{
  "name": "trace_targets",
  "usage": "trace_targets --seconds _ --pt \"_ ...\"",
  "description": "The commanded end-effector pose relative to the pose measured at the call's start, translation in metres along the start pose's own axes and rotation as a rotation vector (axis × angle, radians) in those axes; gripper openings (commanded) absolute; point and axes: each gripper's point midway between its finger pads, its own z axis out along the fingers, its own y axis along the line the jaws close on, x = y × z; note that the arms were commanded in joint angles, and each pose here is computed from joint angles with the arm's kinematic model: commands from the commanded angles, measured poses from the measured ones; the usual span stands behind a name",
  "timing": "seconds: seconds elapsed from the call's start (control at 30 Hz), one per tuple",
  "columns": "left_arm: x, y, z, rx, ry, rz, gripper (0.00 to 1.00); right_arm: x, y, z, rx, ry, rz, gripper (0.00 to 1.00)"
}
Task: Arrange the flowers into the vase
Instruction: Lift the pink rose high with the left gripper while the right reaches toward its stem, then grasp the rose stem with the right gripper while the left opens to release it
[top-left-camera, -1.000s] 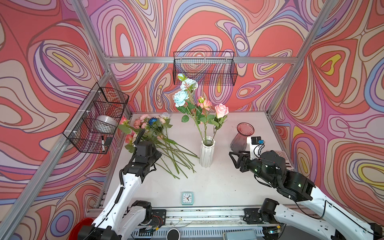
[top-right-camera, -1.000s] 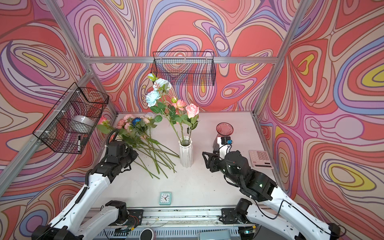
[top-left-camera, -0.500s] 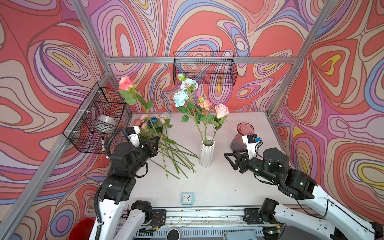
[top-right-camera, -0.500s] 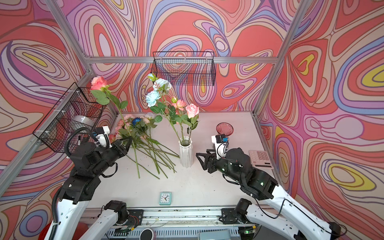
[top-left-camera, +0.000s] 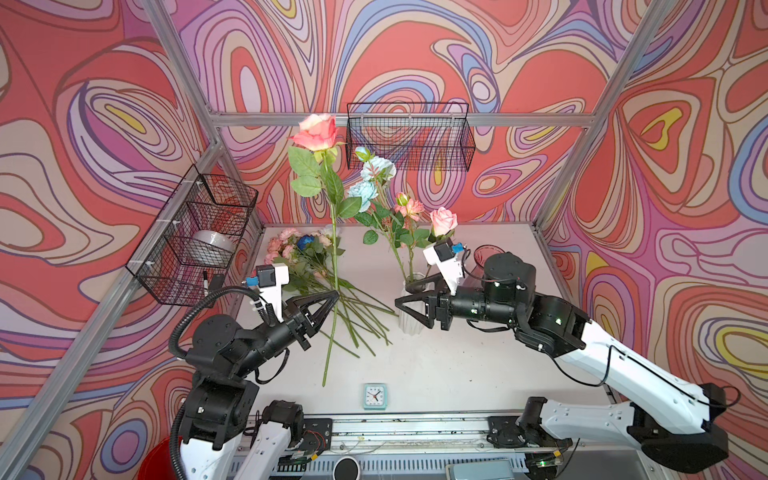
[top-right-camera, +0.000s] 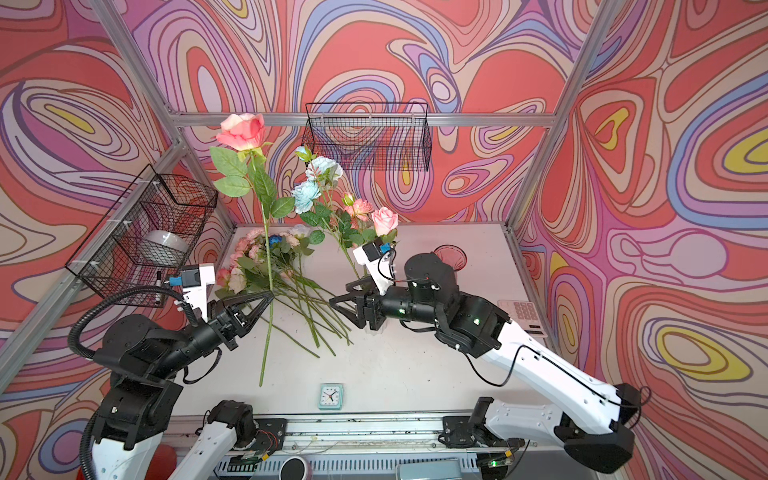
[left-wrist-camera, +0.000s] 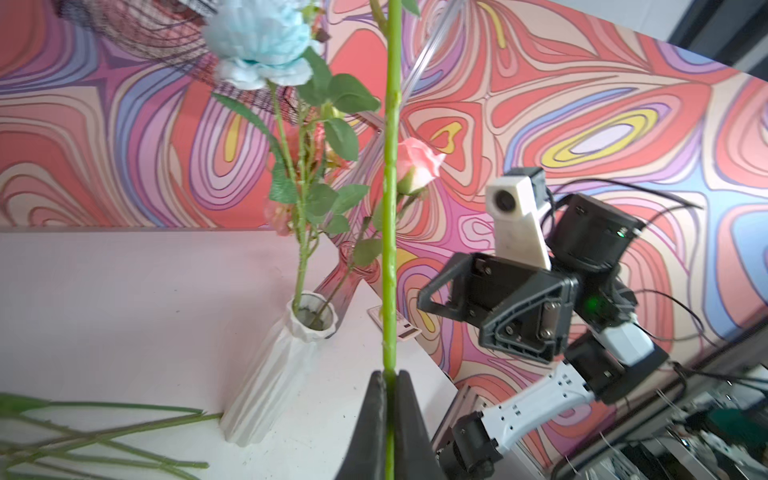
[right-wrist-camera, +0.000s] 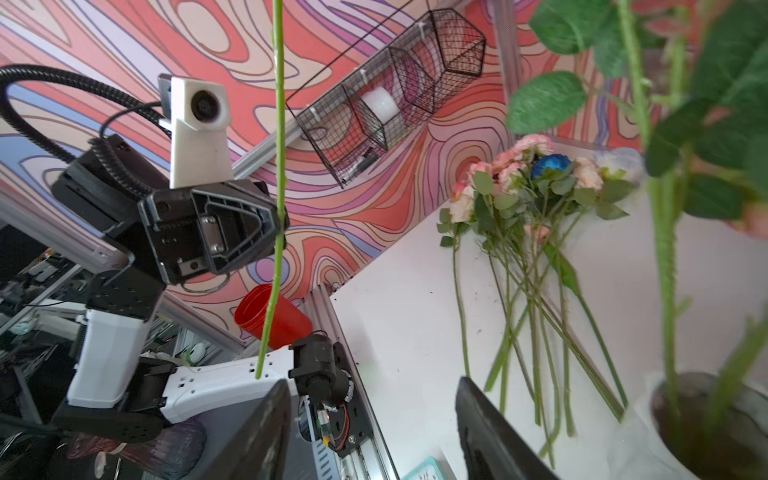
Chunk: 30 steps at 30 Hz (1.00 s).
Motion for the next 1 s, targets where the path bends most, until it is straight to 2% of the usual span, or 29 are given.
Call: trace_targets --seconds 0.0,0.2,0.43,0.53,0.6,0.67,0.73,0.77,0.8,0.83,0.9,0.97 --pt "0.008 -0.026 0.002 0.177 0.062 0.048 0.0 -0.032 0.03 0.009 -0.113 -0.07 -0.059 0.65" --pt "0.015 -0.043 0.004 0.331 0.11 0.038 0.0 -0.061 0.048 0.024 -0.204 -0.134 -0.068 0.65" --pt "0.022 -0.043 0.008 0.411 0.152 0.005 0.0 -0.071 0.052 0.036 -0.233 -0.147 -0.064 0.63" --pt "0.024 -0.043 0.01 0.432 0.164 -0.008 0.0 -0.073 0.055 0.037 -0.25 -0.154 -0.067 0.52" --pt "0.025 -0.042 0.011 0.441 0.17 -0.018 0.0 -0.073 0.055 0.038 -0.252 -0.153 -0.067 0.38" --pt "0.025 -0.041 0.012 0.44 0.173 -0.029 0.0 -0.073 0.055 0.037 -0.253 -0.155 -0.069 0.18" --pt "0.025 -0.039 0.013 0.432 0.172 -0.037 0.0 -0.071 0.054 0.035 -0.245 -0.156 -0.068 0.04" --pt "0.025 -0.037 0.014 0.419 0.17 -0.042 0.0 -0.071 0.053 0.033 -0.238 -0.159 -0.068 0.0" --pt "0.025 -0.034 0.015 0.401 0.167 -0.046 0.16 -0.069 0.051 0.031 -0.229 -0.161 -0.067 0.0" --pt "0.025 -0.03 0.017 0.375 0.162 -0.052 0.37 -0.068 0.049 0.029 -0.217 -0.161 -0.066 0.0" --pt "0.025 -0.023 0.019 0.34 0.155 -0.058 0.62 -0.064 0.045 0.024 -0.188 -0.161 -0.065 0.0" --pt "0.024 -0.017 0.021 0.304 0.14 -0.067 0.79 -0.059 0.04 0.018 -0.158 -0.157 -0.062 0.0"
